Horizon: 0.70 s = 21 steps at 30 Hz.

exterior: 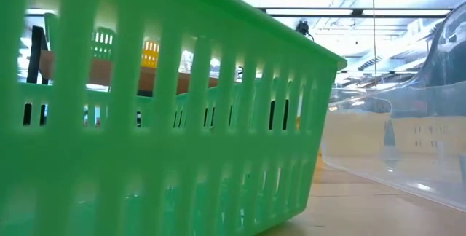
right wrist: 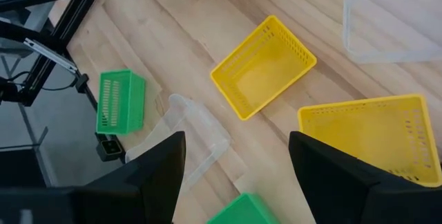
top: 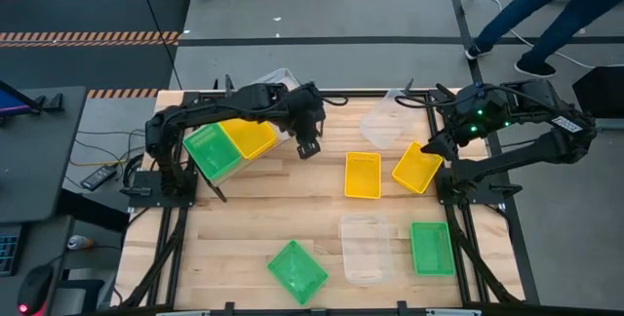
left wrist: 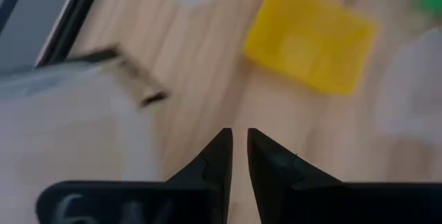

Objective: Stack baskets on shelf by color
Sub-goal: Put the bottom left transparent bin on the shelf

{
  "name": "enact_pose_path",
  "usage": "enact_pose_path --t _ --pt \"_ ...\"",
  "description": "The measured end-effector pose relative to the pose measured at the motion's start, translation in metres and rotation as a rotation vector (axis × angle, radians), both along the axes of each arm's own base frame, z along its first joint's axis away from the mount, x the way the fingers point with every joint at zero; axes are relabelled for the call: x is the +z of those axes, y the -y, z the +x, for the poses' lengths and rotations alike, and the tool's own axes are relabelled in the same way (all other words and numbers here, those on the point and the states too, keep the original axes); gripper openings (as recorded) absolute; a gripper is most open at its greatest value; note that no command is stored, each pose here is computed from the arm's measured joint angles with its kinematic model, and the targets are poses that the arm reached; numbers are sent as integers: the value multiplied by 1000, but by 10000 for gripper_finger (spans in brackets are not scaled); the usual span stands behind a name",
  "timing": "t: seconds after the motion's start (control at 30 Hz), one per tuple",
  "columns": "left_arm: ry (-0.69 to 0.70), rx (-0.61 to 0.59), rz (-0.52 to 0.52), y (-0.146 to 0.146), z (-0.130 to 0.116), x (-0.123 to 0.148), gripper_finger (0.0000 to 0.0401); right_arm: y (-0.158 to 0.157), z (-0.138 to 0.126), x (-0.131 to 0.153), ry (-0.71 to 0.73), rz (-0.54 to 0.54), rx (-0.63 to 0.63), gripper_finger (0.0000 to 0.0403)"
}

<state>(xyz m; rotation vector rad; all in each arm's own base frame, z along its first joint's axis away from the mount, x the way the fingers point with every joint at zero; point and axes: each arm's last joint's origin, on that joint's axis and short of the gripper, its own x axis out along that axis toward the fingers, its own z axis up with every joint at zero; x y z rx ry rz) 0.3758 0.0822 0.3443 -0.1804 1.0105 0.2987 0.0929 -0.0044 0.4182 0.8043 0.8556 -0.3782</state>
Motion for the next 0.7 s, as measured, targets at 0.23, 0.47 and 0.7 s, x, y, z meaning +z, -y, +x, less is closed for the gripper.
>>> enact_pose_path --t 0.23,0.47,0.7 --pt "-4 -4 26 -14 9 -12 49 0 1 0 -2 3 -3 264" --pt "8 3 77 -16 16 -16 46 0 1 0 -2 7 -8 264" --pt "-12 27 156 -21 23 -24 45 0 1 0 -3 3 -12 264"
